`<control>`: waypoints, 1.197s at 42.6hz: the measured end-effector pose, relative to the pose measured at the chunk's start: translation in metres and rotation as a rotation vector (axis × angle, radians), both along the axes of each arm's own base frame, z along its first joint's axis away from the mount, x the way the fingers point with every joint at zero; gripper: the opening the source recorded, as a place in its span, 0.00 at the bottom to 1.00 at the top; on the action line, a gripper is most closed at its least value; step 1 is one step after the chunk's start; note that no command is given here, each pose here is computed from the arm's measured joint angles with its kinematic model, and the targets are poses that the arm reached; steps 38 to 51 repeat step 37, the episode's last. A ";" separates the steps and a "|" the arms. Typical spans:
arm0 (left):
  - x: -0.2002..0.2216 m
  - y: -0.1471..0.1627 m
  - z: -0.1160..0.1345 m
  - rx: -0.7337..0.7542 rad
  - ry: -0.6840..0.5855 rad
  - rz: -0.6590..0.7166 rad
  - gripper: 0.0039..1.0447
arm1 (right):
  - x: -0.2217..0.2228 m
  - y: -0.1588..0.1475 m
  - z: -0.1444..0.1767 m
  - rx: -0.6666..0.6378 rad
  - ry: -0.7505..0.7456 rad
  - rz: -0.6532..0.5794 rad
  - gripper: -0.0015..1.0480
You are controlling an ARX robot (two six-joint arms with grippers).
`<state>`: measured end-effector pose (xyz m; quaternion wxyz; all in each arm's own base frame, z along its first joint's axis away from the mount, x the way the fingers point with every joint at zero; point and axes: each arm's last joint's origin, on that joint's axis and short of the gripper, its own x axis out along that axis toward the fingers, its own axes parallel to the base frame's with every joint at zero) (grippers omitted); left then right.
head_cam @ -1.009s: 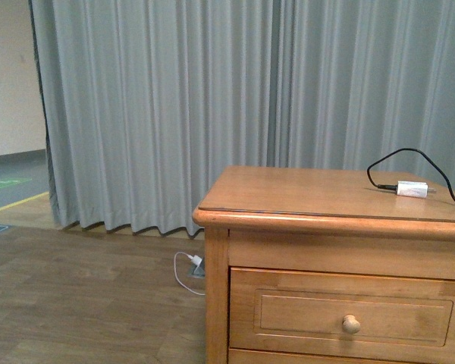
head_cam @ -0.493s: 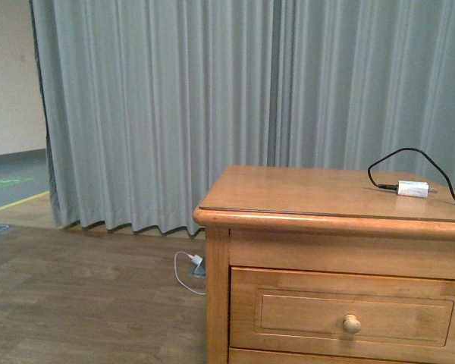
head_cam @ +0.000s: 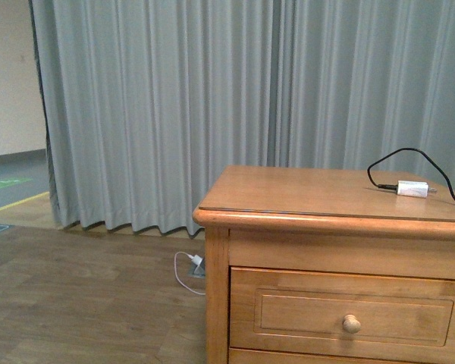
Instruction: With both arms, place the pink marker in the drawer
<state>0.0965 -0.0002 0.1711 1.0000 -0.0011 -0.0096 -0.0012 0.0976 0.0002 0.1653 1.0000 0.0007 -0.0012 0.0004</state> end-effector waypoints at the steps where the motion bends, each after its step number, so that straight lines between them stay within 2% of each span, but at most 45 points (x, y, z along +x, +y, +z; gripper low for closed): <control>1: 0.000 0.000 0.000 0.000 0.000 0.000 0.94 | 0.000 0.000 0.000 0.000 0.000 0.000 0.40; 7: 0.000 0.000 0.000 0.000 0.000 0.000 0.94 | 0.000 0.000 0.000 0.000 0.000 0.000 0.73; 13: 0.000 0.000 0.000 0.000 0.000 0.000 0.94 | 0.000 0.000 0.000 0.001 0.000 0.000 0.93; 51: 0.000 0.000 0.000 0.000 0.000 0.000 0.94 | 0.000 0.000 0.000 0.000 0.000 0.000 0.92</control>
